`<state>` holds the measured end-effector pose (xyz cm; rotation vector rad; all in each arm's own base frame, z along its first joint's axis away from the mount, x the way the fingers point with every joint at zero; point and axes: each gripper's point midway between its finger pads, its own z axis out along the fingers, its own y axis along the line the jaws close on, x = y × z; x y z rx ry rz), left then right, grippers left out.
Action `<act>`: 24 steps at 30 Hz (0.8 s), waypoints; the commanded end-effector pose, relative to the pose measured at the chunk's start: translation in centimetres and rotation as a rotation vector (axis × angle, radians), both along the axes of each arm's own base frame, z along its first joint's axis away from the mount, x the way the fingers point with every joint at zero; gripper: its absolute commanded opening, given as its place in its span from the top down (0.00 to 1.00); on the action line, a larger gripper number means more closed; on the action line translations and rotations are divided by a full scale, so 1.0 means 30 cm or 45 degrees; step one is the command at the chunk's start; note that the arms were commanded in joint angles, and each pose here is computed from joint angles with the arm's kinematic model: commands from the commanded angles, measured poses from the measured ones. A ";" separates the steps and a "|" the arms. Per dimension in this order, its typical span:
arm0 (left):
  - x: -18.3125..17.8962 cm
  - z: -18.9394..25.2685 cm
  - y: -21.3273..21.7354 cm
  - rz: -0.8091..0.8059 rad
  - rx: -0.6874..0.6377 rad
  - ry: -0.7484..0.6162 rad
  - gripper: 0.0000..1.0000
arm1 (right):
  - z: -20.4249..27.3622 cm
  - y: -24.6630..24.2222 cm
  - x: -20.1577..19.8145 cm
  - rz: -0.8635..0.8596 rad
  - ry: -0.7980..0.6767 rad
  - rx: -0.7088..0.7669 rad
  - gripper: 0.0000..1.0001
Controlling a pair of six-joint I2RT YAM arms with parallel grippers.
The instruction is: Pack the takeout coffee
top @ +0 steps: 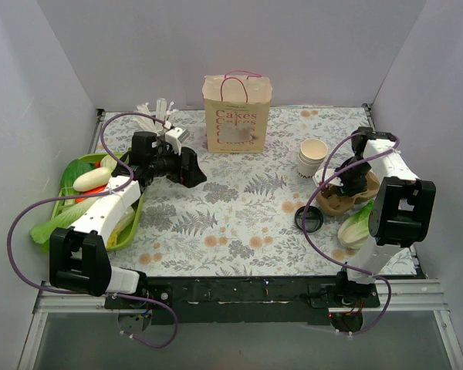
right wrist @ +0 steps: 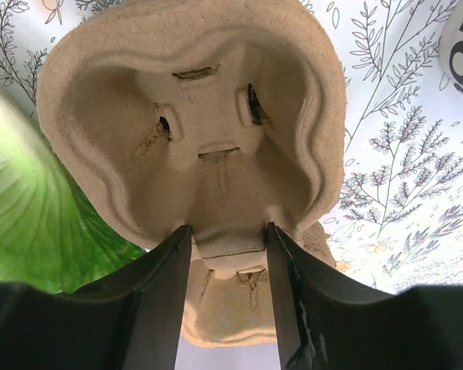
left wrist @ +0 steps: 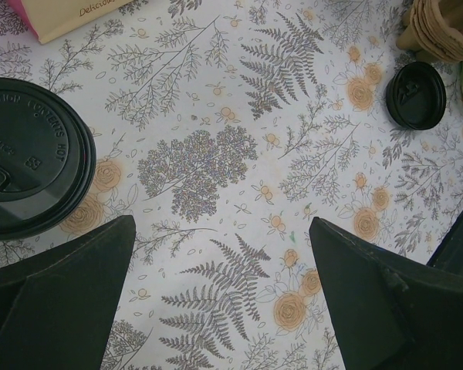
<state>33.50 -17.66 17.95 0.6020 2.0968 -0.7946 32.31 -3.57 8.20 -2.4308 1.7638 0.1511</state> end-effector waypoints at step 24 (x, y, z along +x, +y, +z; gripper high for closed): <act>-0.020 0.050 -0.014 -0.020 -0.042 -0.058 0.02 | 0.145 0.001 -0.034 -0.055 -0.060 -0.011 0.67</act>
